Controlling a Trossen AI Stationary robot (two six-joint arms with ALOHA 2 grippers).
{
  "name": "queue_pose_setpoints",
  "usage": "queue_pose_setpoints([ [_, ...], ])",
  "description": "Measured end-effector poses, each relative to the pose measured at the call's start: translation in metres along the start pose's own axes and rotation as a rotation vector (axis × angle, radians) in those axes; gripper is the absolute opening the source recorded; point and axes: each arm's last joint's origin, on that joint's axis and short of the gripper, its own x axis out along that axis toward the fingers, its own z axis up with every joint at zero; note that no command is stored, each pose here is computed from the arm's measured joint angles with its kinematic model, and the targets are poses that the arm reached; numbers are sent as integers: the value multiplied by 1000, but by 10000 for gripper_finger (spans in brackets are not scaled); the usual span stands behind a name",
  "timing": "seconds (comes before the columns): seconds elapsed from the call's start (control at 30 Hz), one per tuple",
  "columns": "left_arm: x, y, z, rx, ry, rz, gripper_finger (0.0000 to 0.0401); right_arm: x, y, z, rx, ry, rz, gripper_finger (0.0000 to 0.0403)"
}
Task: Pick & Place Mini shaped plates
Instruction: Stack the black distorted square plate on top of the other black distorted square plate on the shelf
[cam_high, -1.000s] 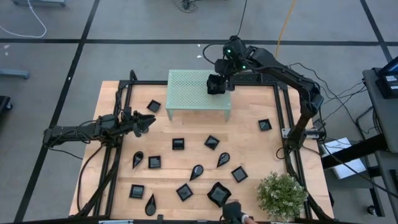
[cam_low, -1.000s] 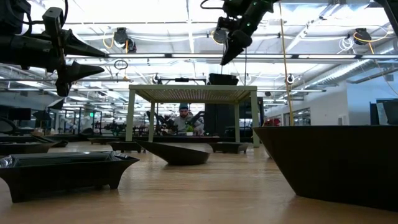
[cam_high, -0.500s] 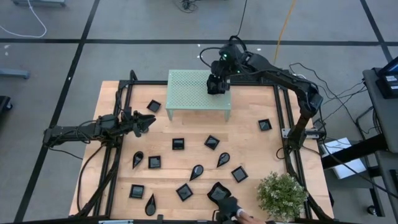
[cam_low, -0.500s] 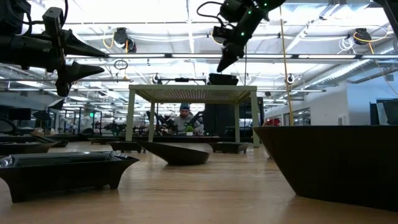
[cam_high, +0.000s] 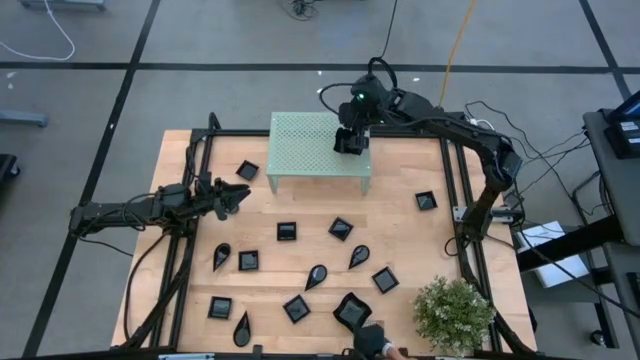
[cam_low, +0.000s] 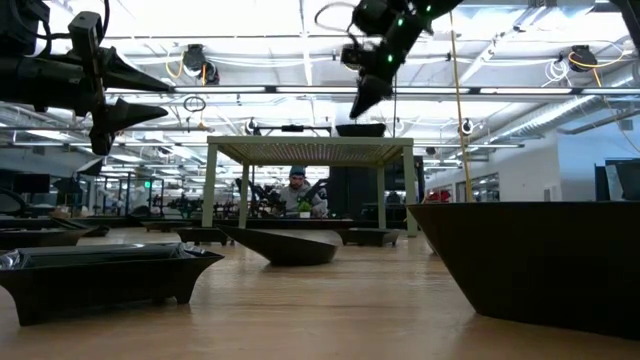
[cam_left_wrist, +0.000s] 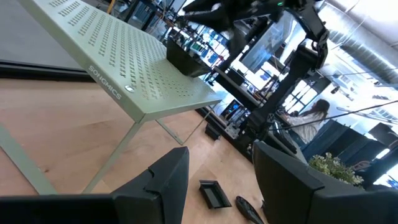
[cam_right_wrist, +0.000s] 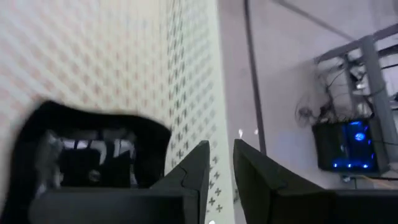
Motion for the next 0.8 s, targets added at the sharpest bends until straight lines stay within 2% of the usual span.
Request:
queue_pose_setpoints([
  [0.13,0,0,0,0,0,0,182,-27,6,6,117,-27,14,59],
  [0.23,0,0,0,0,0,0,182,-59,16,7,217,-20,54,59],
  [0.33,0,0,0,0,0,0,182,-89,29,5,360,-5,98,59],
  [0.43,0,0,0,0,0,0,182,-109,51,-2,472,28,159,59],
  [0.57,0,0,0,0,0,0,182,-130,90,-18,556,49,289,59],
  [0.63,0,0,0,0,0,0,182,-133,112,-29,597,77,356,59],
  [0.8,0,0,0,0,-1,0,182,-131,161,-51,672,68,432,61],
])
